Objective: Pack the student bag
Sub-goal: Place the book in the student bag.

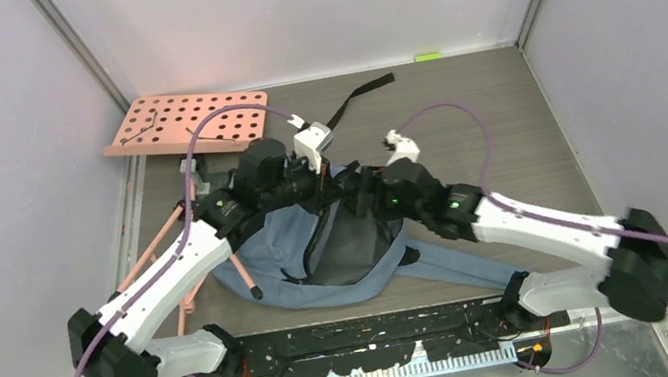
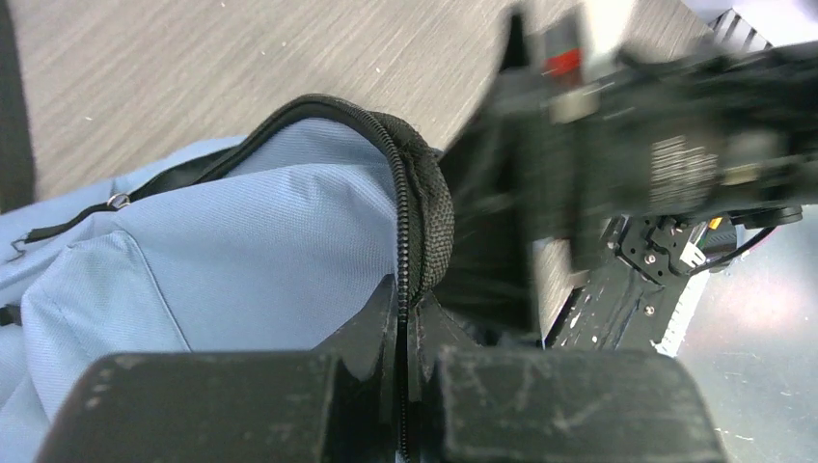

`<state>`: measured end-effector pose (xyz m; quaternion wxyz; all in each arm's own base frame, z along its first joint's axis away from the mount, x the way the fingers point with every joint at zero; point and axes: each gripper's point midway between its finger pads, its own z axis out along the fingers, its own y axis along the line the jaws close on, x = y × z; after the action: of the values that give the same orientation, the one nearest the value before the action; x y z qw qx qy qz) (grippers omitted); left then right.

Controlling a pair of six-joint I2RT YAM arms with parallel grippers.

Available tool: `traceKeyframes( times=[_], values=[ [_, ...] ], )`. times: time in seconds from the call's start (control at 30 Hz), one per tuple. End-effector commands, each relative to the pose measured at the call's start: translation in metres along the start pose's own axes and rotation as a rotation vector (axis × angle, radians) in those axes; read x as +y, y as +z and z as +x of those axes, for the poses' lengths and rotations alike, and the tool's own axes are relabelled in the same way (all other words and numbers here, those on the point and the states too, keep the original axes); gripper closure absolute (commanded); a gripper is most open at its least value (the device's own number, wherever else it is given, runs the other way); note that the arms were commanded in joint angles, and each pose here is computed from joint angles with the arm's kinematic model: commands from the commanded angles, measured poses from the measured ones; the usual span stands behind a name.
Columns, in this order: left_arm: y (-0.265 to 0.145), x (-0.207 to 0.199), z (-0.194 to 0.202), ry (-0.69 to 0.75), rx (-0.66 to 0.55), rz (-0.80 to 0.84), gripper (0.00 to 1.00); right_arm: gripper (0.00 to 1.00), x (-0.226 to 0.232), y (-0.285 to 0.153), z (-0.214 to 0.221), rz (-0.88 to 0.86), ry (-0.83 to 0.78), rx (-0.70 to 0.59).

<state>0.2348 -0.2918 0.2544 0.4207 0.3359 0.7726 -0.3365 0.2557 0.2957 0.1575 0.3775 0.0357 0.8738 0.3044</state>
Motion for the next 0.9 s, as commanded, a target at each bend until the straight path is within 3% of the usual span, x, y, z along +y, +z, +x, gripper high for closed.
traceKeyframes(
  times=[0.0, 0.17, 0.37, 0.43, 0.53, 0.63, 0.73, 0.87],
  values=[
    [0.017, -0.009, -0.025, -0.027, -0.036, 0.033, 1.00, 0.22, -0.069, -0.062, -0.014, 0.248, -0.058, -0.075],
    [0.057, -0.021, -0.019, -0.076, 0.007, 0.035, 1.00, 0.13, -0.102, -0.131, -0.056, 0.349, -0.038, -0.247],
    [0.118, -0.049, -0.016, -0.121, 0.019, 0.093, 1.00, 0.12, -0.107, -0.177, -0.075, 0.338, -0.030, -0.327],
    [0.126, -0.050, -0.014, -0.137, 0.029, 0.099, 0.85, 0.12, -0.101, -0.185, -0.077, 0.301, -0.039, -0.329],
    [0.122, -0.053, -0.016, -0.124, 0.026, 0.111, 0.46, 0.13, -0.090, -0.190, -0.073, 0.228, -0.079, -0.300],
    [0.102, -0.054, -0.018, -0.092, 0.033, 0.100, 0.19, 0.15, -0.080, -0.189, -0.067, 0.161, -0.130, -0.264],
    [0.073, -0.047, -0.012, -0.058, 0.045, 0.046, 0.06, 0.18, -0.062, -0.179, -0.054, 0.065, -0.167, -0.187],
    [0.027, -0.023, 0.011, -0.045, 0.080, -0.098, 0.00, 0.24, -0.034, -0.159, -0.039, -0.063, -0.188, -0.087]
  ],
)
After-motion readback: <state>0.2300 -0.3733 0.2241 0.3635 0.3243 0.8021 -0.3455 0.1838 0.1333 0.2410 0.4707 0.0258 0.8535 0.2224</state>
